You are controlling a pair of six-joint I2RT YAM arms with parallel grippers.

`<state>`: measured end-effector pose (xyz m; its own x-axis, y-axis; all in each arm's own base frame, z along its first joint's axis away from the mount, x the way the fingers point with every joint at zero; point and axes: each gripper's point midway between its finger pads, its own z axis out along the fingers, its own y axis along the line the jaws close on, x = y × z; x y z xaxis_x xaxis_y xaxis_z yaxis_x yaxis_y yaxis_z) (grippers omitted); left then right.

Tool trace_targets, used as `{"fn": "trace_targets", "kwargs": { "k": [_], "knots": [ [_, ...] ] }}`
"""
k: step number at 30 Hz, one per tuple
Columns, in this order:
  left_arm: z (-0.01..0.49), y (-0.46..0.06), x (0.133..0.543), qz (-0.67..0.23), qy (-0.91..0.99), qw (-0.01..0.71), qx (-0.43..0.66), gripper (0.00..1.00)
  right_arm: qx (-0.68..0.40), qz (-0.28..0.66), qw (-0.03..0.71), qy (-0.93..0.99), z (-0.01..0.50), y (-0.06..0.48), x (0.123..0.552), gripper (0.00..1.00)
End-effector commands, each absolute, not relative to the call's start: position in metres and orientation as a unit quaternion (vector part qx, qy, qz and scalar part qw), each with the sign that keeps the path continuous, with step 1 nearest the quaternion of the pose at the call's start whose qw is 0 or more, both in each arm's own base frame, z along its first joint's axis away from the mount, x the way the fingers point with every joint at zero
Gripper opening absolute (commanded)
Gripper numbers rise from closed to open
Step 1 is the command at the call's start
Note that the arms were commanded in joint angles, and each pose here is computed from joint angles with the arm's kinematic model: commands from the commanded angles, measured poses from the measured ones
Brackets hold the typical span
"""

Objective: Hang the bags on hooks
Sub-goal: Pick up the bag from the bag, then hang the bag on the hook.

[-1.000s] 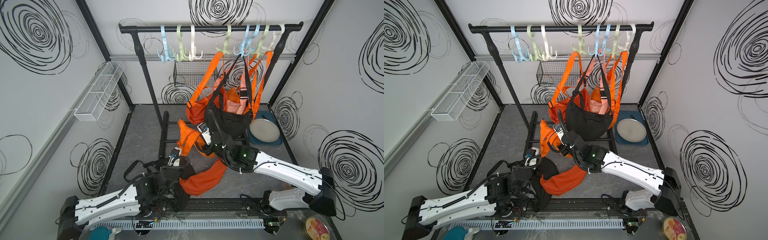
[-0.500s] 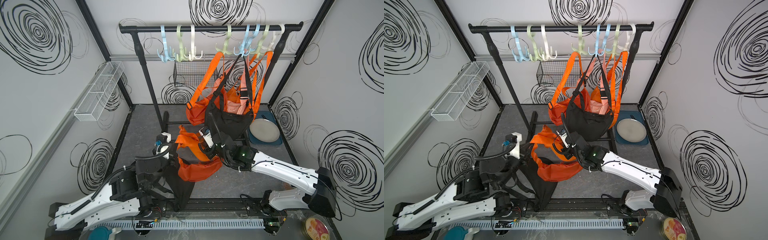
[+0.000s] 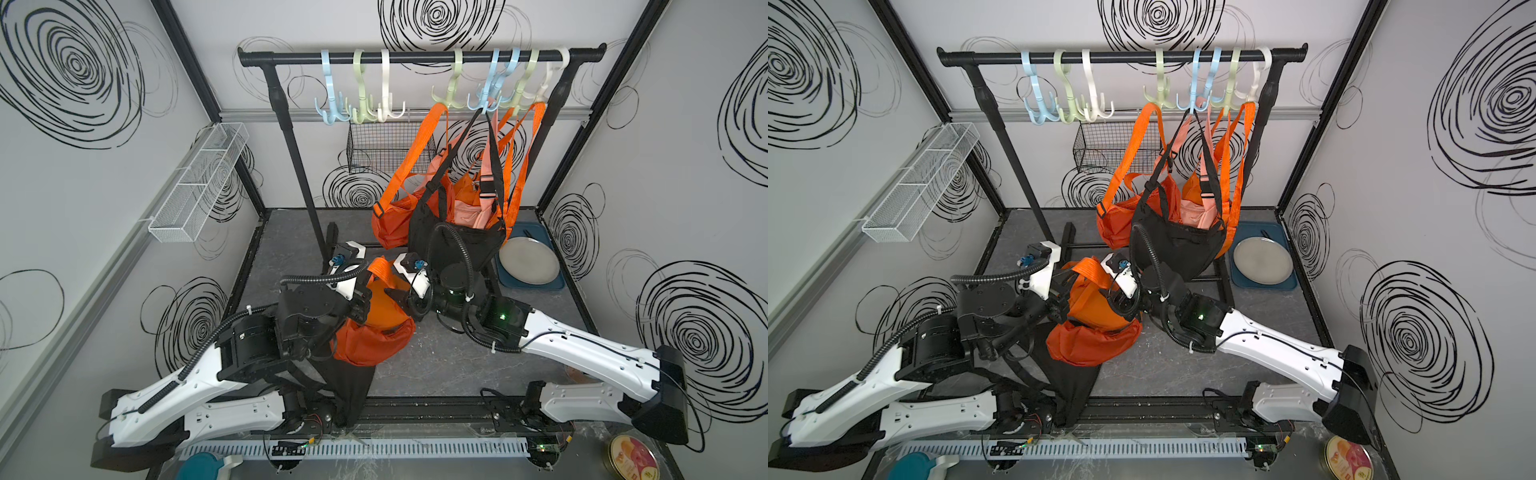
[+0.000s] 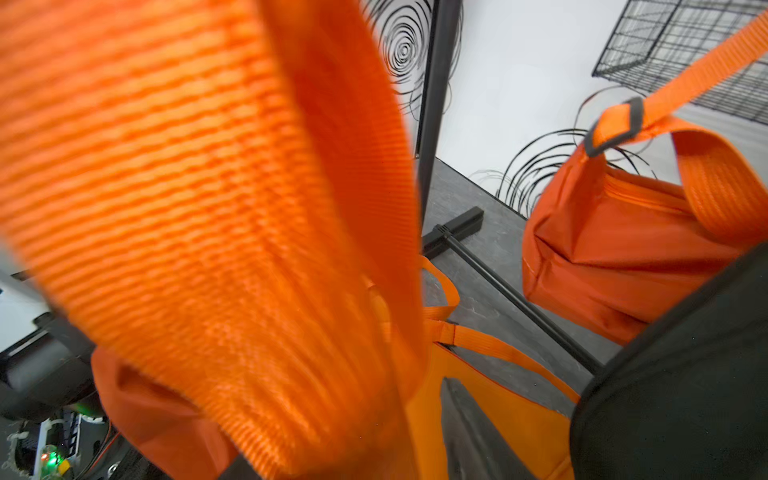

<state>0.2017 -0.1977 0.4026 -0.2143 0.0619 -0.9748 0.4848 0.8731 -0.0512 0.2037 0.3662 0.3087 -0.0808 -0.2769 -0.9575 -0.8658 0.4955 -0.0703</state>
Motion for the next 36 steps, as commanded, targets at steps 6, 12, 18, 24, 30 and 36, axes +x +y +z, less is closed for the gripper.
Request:
{"fn": "trace_targets", "kwargs": {
  "k": [6,12,18,24,30,36],
  "knots": [
    [0.425,-0.166,0.208,-0.133,0.757,0.622,0.153,0.0,-0.392,0.194,0.602,0.668,0.334,0.353,0.221,0.12],
    [0.414,-0.156,0.225,-0.118,0.774,0.605,0.145,0.0,-0.389,0.199,0.618,0.654,0.361,0.323,0.222,0.0],
    [0.444,-0.163,0.251,-0.144,0.76,0.619,0.14,0.0,-0.34,0.267,0.653,0.622,0.448,0.307,0.253,0.0],
    [0.501,-0.158,0.282,-0.164,0.73,0.655,0.108,0.0,-0.307,0.301,0.686,0.587,0.544,0.304,0.293,0.0],
    [0.538,-0.159,0.31,-0.2,0.705,0.676,0.081,0.0,-0.285,0.325,0.699,0.569,0.605,0.307,0.326,0.0],
    [0.573,-0.161,0.33,-0.224,0.68,0.695,0.068,0.0,-0.275,0.349,0.72,0.533,0.646,0.311,0.342,0.0]
  ]
}}
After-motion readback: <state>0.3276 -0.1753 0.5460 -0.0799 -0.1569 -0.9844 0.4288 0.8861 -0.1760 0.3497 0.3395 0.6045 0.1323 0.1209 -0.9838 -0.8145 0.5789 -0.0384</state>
